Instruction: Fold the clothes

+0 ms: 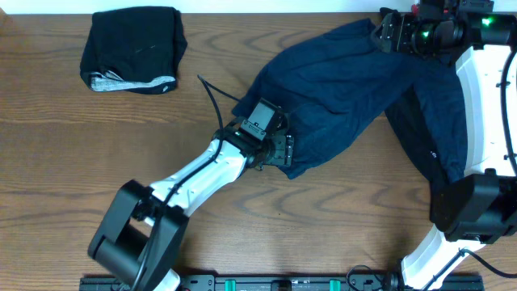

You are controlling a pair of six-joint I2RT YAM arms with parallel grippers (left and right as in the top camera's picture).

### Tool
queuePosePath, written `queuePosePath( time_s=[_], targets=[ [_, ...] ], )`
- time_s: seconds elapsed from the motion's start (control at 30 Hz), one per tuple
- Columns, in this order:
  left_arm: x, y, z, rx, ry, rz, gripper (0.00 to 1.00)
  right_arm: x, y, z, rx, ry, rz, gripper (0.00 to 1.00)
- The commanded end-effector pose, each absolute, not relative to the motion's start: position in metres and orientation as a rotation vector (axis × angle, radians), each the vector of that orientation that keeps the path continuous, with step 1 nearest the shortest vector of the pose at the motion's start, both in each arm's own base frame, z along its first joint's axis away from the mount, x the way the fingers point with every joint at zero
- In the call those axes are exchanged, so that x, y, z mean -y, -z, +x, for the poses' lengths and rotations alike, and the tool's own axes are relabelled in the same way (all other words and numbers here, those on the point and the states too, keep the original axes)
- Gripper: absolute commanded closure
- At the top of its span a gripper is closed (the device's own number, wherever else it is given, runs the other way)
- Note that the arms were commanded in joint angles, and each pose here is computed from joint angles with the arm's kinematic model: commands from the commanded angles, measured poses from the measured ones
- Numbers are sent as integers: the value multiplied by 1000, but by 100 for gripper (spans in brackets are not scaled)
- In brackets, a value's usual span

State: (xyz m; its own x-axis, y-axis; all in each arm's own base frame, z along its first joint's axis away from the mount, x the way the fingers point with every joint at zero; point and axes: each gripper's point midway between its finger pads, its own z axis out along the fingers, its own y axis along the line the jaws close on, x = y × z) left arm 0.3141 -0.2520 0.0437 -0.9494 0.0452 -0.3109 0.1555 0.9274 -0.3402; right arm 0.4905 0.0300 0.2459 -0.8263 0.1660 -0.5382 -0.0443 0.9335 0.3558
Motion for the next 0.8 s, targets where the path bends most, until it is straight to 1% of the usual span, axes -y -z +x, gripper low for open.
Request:
queuePosePath(
  time_s=[0.0, 0.07, 0.13, 0.17, 0.2, 0.23, 0.27, 0.3, 0.33, 0.47, 0.57, 0.7, 0.77],
  targets=[
    [254, -39, 319, -2794, 536, 53, 24, -30, -242, 490, -2513, -481, 86, 16],
    [257, -40, 322, -2779, 552, 35, 25, -30, -242, 489, -2515, -480, 83, 17],
    [260, -43, 325, -2763, 575, 35, 32, -30, -241, 489, -2516, -480, 84, 17],
    [261, -44, 326, -2758, 583, 37, 37, -29, -241, 489, -2517, -480, 84, 17],
    [262, -44, 326, -2755, 586, 38, 50, -30, -241, 489, -2519, -481, 84, 18],
    [263, -45, 326, -2753, 590, 39, 58, -30, -241, 488, -2520, -481, 84, 18],
    [263, -45, 327, -2750, 592, 39, 71, -30, -240, 488, -2522, -481, 85, 18],
    [263, -45, 328, -2745, 593, 40, 79, -30, -240, 488, -2523, -481, 85, 19],
    [262, -46, 330, -2738, 589, 34, 94, -30, -240, 488, -2524, -481, 86, 19],
    [256, -62, 345, -2678, 600, -2, 94, -30, -236, 484, -2543, -477, 67, 22],
    [243, -97, 365, -2580, 615, -22, 94, -30, -233, 479, -2566, -472, 45, 23],
    [206, -160, 399, -2388, 572, -108, 94, -31, -231, 475, -2582, -475, 46, 23],
    [191, -187, 410, -2309, 578, -132, 94, -31, -229, 473, -2593, -477, 49, 24]
  ],
)
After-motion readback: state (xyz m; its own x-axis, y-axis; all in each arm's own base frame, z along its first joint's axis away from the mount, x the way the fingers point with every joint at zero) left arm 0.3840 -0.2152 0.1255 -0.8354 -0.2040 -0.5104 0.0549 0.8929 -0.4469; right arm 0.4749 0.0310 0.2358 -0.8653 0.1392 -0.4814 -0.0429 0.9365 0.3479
